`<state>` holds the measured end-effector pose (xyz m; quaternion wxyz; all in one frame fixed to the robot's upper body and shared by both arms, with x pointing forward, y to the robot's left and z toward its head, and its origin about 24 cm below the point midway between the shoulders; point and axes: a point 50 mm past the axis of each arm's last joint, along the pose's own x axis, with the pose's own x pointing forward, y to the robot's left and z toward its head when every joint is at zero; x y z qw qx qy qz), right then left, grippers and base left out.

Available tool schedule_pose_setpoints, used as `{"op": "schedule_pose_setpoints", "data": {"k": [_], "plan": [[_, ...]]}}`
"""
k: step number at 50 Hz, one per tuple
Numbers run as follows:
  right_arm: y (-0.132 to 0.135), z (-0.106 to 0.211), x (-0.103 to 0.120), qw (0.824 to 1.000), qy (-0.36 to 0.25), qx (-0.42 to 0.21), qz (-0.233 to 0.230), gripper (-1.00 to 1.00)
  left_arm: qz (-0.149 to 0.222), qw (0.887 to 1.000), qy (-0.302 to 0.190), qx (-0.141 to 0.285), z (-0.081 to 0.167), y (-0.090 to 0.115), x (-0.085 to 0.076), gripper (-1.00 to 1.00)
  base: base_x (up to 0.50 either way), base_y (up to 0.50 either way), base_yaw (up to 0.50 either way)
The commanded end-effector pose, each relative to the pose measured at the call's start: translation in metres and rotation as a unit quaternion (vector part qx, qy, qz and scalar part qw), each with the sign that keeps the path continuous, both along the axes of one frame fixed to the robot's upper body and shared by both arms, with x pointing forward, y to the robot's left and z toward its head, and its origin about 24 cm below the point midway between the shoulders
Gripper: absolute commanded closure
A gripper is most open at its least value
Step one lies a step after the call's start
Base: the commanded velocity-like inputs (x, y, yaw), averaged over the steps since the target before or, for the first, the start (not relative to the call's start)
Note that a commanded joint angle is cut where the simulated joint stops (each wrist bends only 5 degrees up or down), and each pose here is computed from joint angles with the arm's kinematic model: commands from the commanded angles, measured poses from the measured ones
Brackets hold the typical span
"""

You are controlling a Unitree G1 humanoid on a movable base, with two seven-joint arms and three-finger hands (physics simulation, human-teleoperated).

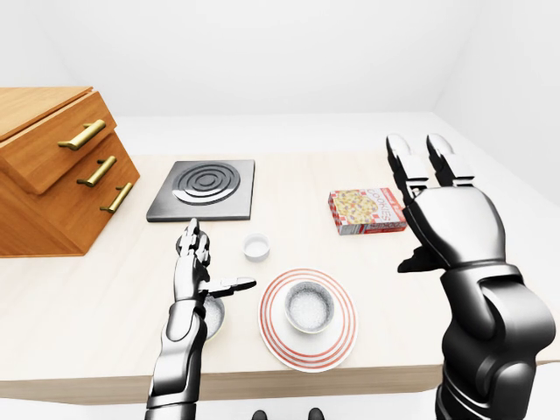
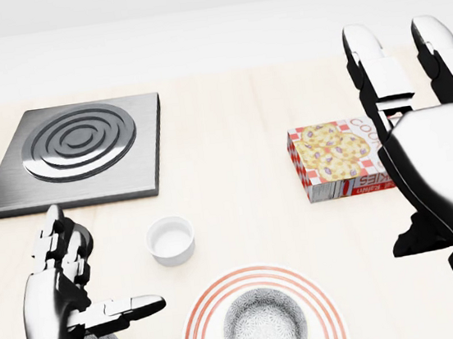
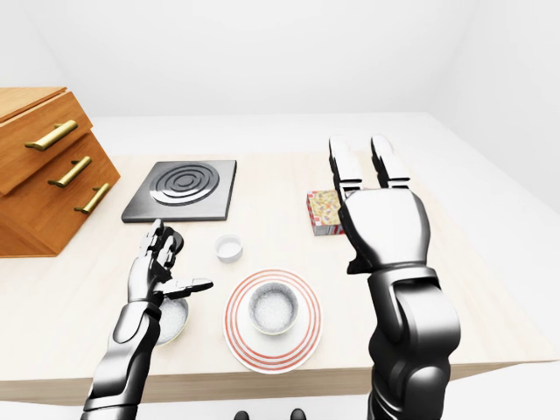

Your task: Pick the akita bowl next to the plate and place it on the plate.

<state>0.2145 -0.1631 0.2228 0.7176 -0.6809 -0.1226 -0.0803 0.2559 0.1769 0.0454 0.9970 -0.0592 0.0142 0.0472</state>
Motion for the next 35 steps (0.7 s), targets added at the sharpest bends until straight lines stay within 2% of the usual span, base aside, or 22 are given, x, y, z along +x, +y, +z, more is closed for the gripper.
{"op": "schedule_pose_setpoints", "data": {"k": [1,35], "plan": [[-0.004,0.012,-0.003,1.0,-0.03,0.0,-0.006,-1.0,0.0,1.0,0.0,0.0,-0.001,0.0,0.0,-1.0,0.0,0.0,0.0],[0.003,0.046,-0.006,0.994,-0.113,-0.009,0.006,-1.0,0.001,1.0,0.0,0.001,0.0,0.0,0.0,-1.0,0.0,0.0,0.0]]}}
